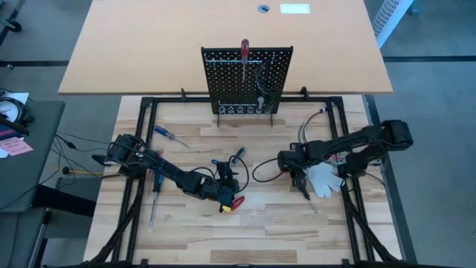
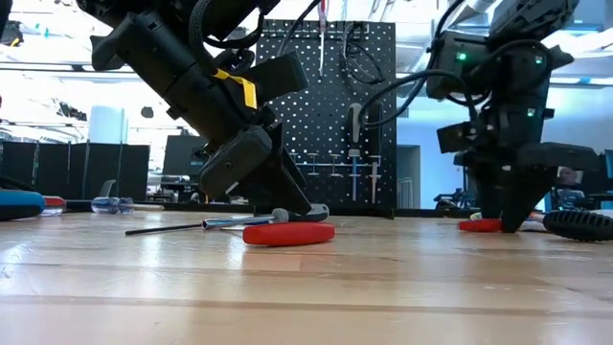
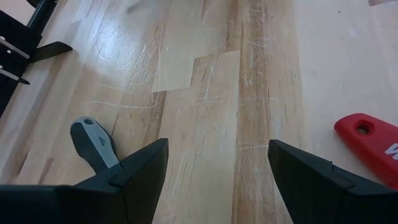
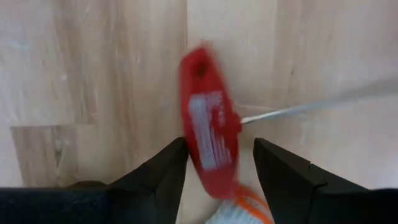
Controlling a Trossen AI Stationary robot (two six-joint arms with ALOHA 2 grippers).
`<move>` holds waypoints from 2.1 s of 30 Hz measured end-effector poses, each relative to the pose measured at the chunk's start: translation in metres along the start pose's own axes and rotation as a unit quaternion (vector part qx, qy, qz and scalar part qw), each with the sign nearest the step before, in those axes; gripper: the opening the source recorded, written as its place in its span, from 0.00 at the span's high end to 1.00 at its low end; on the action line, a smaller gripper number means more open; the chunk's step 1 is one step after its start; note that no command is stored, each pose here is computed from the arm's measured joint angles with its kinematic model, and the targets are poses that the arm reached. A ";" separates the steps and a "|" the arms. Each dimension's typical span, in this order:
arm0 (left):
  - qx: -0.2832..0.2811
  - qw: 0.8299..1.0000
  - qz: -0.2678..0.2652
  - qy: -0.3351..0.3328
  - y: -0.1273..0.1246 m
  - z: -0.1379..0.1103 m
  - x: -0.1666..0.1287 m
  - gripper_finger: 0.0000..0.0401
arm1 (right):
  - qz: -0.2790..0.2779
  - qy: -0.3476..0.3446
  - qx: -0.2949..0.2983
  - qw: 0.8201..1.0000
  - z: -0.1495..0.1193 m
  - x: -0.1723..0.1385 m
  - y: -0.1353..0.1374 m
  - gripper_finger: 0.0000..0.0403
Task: Hang tools onto peg board
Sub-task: Hang the transparent blue screwdriver on the pegboard
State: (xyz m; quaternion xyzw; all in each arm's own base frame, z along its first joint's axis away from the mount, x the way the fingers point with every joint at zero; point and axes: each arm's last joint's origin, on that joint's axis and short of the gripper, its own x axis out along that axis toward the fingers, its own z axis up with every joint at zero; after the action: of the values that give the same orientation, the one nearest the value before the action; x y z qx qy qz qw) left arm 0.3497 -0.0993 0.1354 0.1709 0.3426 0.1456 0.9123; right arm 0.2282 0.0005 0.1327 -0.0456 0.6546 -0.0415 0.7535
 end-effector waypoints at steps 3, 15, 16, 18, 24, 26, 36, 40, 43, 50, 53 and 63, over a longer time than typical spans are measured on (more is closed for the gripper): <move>0.003 1.000 0.000 0.000 0.000 0.000 0.000 0.32 | 0.019 -0.012 0.000 1.000 0.003 0.002 0.001 0.51; 0.003 1.000 0.001 0.001 0.001 0.000 0.001 0.32 | 0.063 -0.125 0.023 0.990 0.034 -0.015 0.019 0.50; 0.002 1.000 0.001 0.001 0.001 0.000 0.001 0.32 | 0.064 -0.122 0.028 0.990 0.035 -0.017 0.019 0.49; -0.001 1.000 0.001 0.001 0.001 0.000 0.001 0.32 | 0.063 -0.117 0.040 0.990 0.039 -0.024 0.018 0.48; 0.057 0.997 0.025 0.046 0.003 -0.008 -0.008 0.32 | 0.035 -0.161 0.040 0.985 0.047 -0.049 0.019 0.47; 0.056 0.995 0.062 0.058 0.007 -0.009 -0.016 0.33 | 0.022 -0.204 0.036 0.978 0.051 -0.055 0.024 0.48; -0.052 0.994 0.092 0.030 0.042 -0.037 -0.056 0.38 | 0.032 -0.391 0.001 0.920 0.061 -0.045 0.047 0.51; -0.143 0.989 0.015 -0.032 0.062 -0.047 -0.058 0.39 | 0.035 -0.411 0.004 0.911 0.061 -0.039 0.049 0.51; -0.204 0.975 -0.042 -0.073 0.074 -0.050 -0.050 0.39 | 0.033 -0.422 0.007 0.906 0.064 -0.039 0.047 0.51; -0.231 0.970 -0.022 -0.076 0.092 -0.041 -0.019 0.39 | 0.027 -0.427 0.021 0.904 0.068 -0.037 0.041 0.51; -0.233 0.970 -0.009 -0.069 0.096 -0.034 -0.002 0.39 | 0.025 -0.422 0.023 0.906 0.067 -0.035 0.040 0.51; -0.254 0.966 0.011 0.036 0.103 -0.025 0.049 0.39 | 0.034 -0.417 0.018 0.908 0.065 -0.036 0.048 0.51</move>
State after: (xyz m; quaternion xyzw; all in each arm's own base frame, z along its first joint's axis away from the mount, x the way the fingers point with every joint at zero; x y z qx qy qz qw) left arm 0.3530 0.0170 0.1320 -0.0683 0.3251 0.2445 0.9110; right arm 0.2874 0.0537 0.1710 -0.0223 0.2814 -0.0047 0.9593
